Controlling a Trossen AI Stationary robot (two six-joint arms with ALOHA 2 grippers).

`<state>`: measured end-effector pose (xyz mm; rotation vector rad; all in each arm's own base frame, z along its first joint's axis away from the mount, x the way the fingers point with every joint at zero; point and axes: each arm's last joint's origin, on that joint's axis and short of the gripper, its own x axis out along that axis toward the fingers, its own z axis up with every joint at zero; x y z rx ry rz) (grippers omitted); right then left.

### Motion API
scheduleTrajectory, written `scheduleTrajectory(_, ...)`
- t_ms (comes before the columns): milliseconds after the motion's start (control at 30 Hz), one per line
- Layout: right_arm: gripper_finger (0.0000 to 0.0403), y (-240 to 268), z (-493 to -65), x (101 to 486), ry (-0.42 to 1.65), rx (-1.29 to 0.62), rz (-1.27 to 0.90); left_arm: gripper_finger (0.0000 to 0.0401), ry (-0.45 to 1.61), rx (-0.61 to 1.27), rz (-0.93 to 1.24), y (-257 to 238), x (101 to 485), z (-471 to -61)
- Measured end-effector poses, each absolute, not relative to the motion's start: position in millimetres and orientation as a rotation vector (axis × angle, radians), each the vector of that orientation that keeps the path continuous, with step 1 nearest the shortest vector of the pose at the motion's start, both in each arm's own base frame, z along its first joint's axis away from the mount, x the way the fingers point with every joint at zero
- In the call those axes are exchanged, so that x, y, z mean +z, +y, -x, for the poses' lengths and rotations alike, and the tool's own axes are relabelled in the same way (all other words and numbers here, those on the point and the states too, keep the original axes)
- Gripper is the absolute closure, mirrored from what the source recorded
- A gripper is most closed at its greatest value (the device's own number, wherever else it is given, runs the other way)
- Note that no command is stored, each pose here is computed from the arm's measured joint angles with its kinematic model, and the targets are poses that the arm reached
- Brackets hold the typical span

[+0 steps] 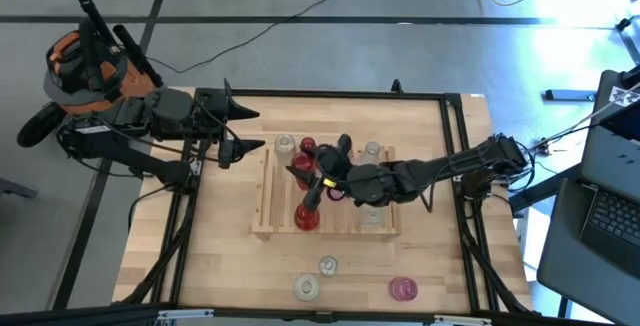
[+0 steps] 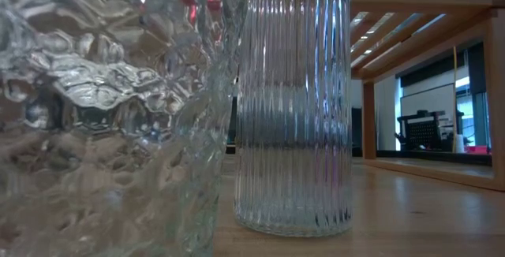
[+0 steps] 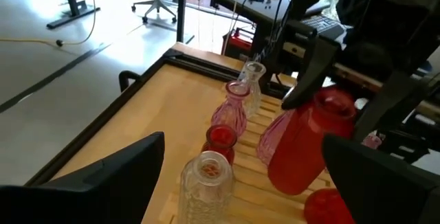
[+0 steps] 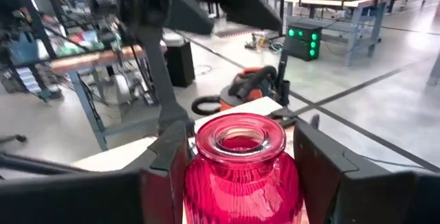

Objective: Sort vases onto shelf
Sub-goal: Put the red vase on the shelf aligned with the other red vase

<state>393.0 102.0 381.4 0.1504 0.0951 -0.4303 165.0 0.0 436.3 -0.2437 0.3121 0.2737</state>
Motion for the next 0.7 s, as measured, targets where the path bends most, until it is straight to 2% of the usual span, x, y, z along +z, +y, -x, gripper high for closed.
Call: scheduleTrajectory(700, 0.0236, 104.0, -410.3, 351.0, 0.187, -0.451, -0.098, 0.0015, 0.323, 0.277, 0.241, 0.1, 435.2, -164.6)
